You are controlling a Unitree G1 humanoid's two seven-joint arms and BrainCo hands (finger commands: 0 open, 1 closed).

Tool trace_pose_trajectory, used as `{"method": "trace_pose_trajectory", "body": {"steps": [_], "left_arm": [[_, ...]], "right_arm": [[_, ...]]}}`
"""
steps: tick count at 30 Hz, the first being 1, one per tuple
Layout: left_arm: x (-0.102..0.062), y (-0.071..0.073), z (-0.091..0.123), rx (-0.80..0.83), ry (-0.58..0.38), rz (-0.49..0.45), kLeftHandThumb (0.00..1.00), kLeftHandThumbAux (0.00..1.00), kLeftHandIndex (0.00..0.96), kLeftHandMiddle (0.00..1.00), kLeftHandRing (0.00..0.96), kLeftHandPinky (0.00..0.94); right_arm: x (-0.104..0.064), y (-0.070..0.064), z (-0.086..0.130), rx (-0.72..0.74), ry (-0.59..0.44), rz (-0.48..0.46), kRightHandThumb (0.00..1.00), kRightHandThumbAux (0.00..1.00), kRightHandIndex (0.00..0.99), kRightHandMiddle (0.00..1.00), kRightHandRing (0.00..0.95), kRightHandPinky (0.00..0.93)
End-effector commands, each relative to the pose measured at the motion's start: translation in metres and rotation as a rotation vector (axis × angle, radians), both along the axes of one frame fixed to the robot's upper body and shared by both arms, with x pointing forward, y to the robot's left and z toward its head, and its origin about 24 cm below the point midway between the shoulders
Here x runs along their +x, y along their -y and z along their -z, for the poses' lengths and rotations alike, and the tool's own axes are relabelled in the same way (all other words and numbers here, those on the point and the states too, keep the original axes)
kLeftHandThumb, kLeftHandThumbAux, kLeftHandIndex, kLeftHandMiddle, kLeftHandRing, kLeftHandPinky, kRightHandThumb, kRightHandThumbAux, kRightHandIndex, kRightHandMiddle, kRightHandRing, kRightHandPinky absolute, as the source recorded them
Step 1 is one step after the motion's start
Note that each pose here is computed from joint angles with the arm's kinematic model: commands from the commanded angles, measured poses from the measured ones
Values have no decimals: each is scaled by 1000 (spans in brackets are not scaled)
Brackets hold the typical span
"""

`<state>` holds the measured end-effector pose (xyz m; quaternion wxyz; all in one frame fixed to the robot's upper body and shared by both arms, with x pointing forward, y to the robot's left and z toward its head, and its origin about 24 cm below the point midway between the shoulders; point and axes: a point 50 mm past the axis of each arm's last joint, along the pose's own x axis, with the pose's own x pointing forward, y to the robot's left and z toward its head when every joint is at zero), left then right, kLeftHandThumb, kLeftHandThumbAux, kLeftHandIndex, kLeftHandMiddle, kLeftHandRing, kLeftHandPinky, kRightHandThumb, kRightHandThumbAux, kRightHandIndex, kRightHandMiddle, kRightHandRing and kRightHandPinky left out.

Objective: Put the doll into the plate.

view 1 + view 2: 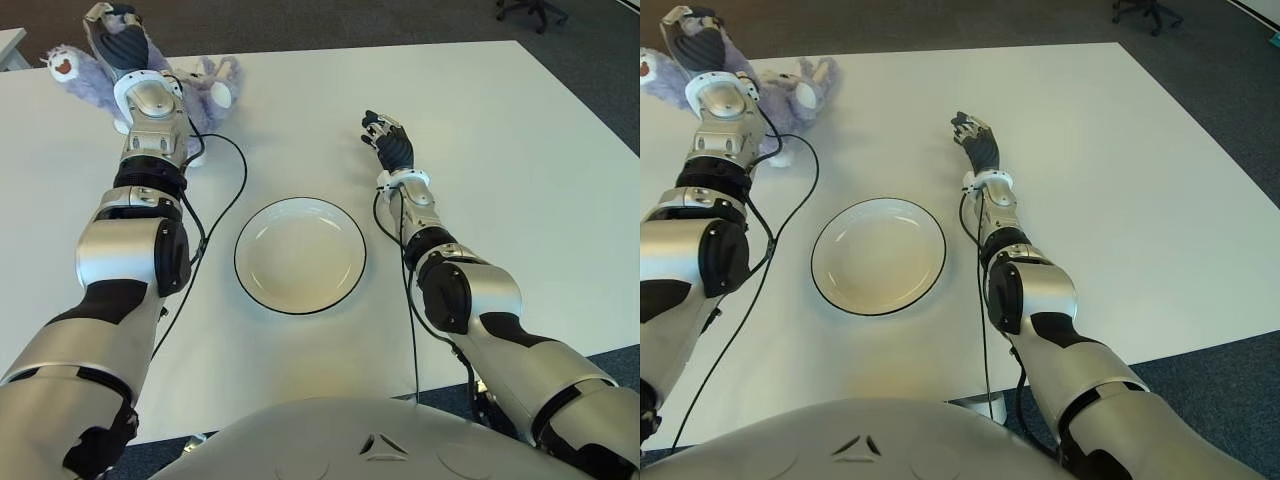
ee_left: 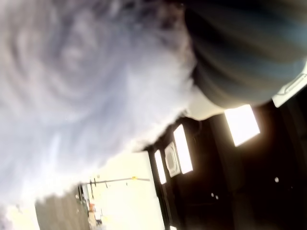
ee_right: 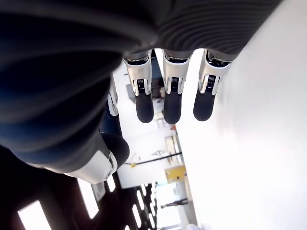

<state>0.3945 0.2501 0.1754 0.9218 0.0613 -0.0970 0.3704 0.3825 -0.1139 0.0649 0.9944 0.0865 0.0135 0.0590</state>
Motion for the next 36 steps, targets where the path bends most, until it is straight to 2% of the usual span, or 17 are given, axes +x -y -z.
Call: {"method": "trace_pose_trajectory", "body": {"steps": [1, 12, 18, 21, 31, 36], "left_arm": [[4, 3, -7, 16, -13, 47, 707, 705, 443, 843, 850, 860], [10, 12, -16, 51, -35, 100, 705, 708, 441, 848, 857, 858], [12, 14, -18, 62, -43, 118, 704, 709, 440, 856, 863, 855], [14, 15, -20, 47, -45, 143, 703, 708, 440, 852, 860, 847], [17, 19, -30, 83, -45, 173, 704, 709, 440, 845, 849, 817], [18, 21, -34, 105, -38, 187, 703, 710, 440, 843, 847, 818]], "right_arm": [[-9, 0, 22, 6, -100, 6, 697, 727, 400, 143, 120, 154], [-9, 3, 20, -6, -72, 9, 699, 729, 399, 147, 126, 170], [-9, 1, 20, 49, -70, 16, 703, 727, 401, 153, 130, 173], [-9, -8, 20, 73, -100, 10, 705, 727, 401, 149, 127, 163], [-11, -4, 24, 9, -101, 3, 701, 729, 400, 141, 120, 155], [-10, -1, 19, -7, -49, 5, 699, 731, 399, 140, 119, 153]]}}
